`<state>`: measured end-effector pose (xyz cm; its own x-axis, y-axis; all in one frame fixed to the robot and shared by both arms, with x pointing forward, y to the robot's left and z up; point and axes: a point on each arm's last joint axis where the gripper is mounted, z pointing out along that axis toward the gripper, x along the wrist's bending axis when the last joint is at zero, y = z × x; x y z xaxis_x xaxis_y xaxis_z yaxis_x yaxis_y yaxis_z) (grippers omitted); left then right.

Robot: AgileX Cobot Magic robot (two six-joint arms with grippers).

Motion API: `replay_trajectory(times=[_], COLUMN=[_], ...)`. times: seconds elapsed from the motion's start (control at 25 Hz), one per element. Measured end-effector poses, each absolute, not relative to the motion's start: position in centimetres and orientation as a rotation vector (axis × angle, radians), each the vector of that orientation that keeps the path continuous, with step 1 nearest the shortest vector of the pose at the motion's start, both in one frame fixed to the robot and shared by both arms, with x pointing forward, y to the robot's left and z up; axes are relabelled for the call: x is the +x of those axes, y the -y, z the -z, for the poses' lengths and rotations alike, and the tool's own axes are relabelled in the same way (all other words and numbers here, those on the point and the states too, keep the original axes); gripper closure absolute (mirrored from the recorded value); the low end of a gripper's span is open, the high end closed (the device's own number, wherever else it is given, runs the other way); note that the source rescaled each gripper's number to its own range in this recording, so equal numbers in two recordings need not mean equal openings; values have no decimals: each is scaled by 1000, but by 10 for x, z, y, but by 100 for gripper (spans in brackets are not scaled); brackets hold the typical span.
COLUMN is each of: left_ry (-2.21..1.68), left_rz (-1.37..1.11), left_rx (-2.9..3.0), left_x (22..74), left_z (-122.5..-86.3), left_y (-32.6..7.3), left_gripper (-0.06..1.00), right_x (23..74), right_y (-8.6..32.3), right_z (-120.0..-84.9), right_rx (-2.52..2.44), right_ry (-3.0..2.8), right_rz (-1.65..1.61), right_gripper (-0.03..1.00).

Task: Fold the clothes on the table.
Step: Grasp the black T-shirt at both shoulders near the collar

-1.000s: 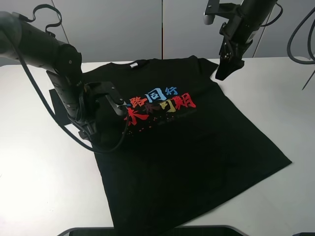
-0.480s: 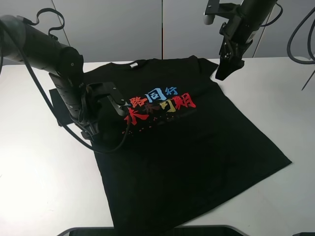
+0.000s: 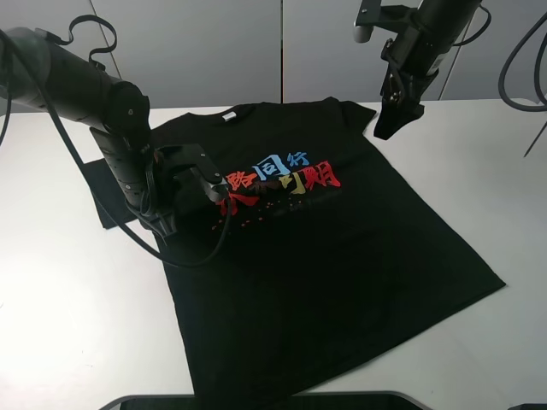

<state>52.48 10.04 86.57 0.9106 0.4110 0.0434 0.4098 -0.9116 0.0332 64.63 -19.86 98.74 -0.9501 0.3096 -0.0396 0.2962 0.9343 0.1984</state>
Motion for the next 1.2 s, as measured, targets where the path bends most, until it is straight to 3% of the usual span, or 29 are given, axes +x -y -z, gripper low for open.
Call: replay_trajectory(times=[0.12, 0.36, 1.2], left_ry=[-654, -652, -434], left_rz=[-79, -80, -91], left_rx=[3046, 3047, 3123], left_x=[525, 525, 522], left_z=[-866, -866, -865], left_y=[-100, -100, -99], left_gripper=[93, 94, 94], right_x=[646, 649, 675], right_y=[198, 196, 191], right_z=[-987, -985, -904], right_rx=[476, 419, 255], right_ry=[-3021, -3013, -3059], right_rz=[-299, -327, -301], right_gripper=[-3, -3, -3])
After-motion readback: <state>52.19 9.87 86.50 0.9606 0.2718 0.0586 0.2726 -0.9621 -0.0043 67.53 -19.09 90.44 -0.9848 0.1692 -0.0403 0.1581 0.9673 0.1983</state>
